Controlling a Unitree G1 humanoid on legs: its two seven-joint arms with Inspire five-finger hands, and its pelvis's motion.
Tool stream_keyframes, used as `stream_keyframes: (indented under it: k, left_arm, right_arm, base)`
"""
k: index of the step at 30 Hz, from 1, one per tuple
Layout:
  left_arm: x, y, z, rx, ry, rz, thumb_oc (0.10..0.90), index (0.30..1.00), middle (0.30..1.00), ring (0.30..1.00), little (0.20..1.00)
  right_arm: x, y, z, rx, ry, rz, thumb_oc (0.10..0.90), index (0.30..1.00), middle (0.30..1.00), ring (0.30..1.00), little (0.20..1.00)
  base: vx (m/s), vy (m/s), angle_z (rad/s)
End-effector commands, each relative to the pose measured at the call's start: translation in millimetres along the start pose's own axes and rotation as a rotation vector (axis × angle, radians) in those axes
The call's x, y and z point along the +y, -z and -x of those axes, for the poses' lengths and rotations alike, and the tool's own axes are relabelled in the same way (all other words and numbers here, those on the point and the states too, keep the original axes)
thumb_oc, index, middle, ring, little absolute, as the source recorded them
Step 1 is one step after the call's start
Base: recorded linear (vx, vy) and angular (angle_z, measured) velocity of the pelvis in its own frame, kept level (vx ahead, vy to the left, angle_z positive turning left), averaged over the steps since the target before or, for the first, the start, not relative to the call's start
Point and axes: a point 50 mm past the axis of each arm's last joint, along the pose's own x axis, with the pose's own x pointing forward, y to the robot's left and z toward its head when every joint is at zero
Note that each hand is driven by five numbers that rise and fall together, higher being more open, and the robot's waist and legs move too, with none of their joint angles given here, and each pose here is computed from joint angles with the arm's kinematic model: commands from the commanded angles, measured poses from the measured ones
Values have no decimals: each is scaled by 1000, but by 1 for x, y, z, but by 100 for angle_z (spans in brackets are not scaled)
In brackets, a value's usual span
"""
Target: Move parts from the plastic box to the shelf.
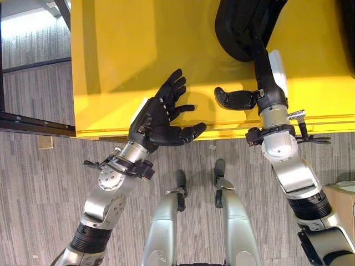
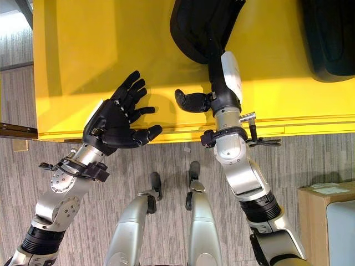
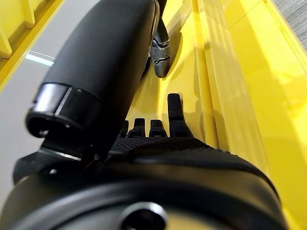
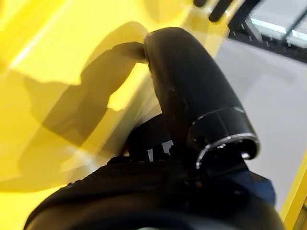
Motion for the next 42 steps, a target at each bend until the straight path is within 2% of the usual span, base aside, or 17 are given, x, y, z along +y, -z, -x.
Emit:
stream_keyframes:
  k: [1,5,10,20,31,35,42]
  left_arm:
    - [-10,3,15,38,33,-9,900,1000,1000,1000,1000]
    - [-4,3,20,41,16,-15,900,1000,1000,1000,1000]
    - [2,0,26,42,0,-25,900,1000,1000,1000,1000]
    - [9,1,37,51,-21,-36,900,1000,1000,1000,1000]
    - [15,-1,44,51,-38,-40,900,1000,1000,1000,1000]
    - [15,0,43,50,-39,-40,900,1000,1000,1000,1000]
    - [16,-2,41,49,-30,-38,900,1000,1000,1000,1000]
  right_arm:
    - [1,13,12,45,-118,186,900,1000,1000,1000,1000]
    - [-12,20,18,58,-194,367,900,1000,1000,1000,1000]
    - [-25,30,28,73,-243,479,900,1000,1000,1000,1000]
    - [-40,46,44,133,-282,589,900,1000,1000,1000,1000]
    - [-52,57,52,180,-262,606,900,1000,1000,1000,1000]
    - [-52,54,51,146,-244,640,900,1000,1000,1000,1000]
    - [-60,31,39,10,-231,834,900,1000,1000,1000,1000]
  base:
    - [0,0,0]
    - [14,-4,1]
    - [1,-3,1]
    - [0,0,0]
    - [0,1,-2]
    - [0,5,-2]
    - [0,2,0]
